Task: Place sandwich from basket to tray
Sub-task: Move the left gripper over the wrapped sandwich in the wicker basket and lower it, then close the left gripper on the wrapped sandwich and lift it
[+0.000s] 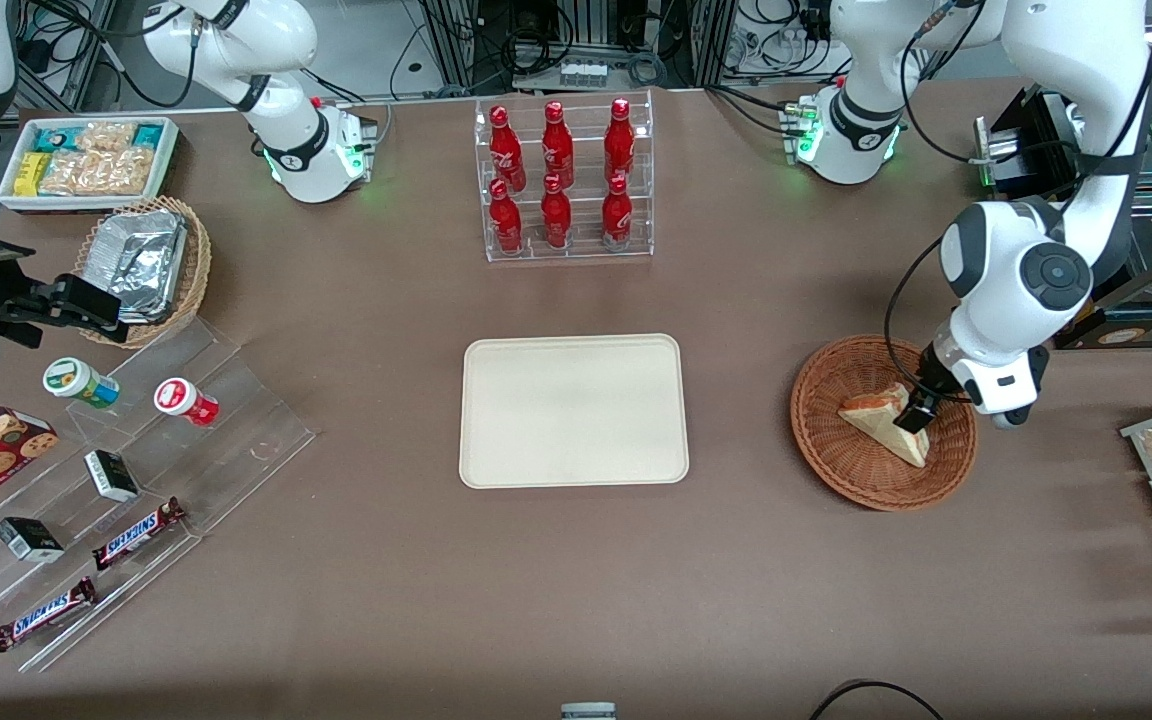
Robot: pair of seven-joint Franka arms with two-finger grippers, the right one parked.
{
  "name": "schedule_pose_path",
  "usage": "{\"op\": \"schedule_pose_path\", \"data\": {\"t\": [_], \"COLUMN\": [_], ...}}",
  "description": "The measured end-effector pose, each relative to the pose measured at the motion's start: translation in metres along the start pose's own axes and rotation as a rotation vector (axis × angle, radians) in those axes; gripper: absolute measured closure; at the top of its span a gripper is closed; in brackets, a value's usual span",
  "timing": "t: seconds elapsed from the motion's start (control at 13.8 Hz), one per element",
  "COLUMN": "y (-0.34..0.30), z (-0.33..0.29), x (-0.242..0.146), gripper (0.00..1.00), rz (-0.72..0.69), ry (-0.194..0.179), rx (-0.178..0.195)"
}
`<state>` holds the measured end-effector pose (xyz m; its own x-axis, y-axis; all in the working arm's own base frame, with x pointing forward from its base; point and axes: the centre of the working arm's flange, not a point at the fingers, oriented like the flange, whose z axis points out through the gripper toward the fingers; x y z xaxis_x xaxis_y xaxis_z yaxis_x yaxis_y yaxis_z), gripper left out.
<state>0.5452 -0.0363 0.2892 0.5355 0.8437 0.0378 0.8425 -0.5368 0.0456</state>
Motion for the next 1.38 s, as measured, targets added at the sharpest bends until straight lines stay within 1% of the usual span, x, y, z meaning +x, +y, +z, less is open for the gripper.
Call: {"op": "schedule_pose_path", "data": {"t": [0.29,0.65,0.73,0.8,0.87,0.95,1.02,1.16,1.31,1.38], "y": [0.002,0.004,0.005,0.006,0.007,0.007,0.007,0.007,0.009,0.011], "z": [0.007,0.025,0.028,0.03,0.03,0.03,0.031,0.031,0.03,0.027], "x": [0.001,-0.004,-0.006,-0.008,-0.01,-0.011,-0.011,-0.011,-0.011,-0.011], "gripper": [0.0,0.0,0.06,0.06,0.14,0.24,0.37,0.58,0.68,0.7], "rz": [0.0,0.009,0.014,0.018,0.02,0.022,0.022,0.023,0.027,0.032], "ry": [0.009,0.005,0.003,0.001,0.0,0.0,0.0,0.0,0.002,0.002], "rx": [-0.016,-0.008,-0.005,-0.003,-0.002,-0.002,-0.001,-0.001,-0.004,-0.004]}}
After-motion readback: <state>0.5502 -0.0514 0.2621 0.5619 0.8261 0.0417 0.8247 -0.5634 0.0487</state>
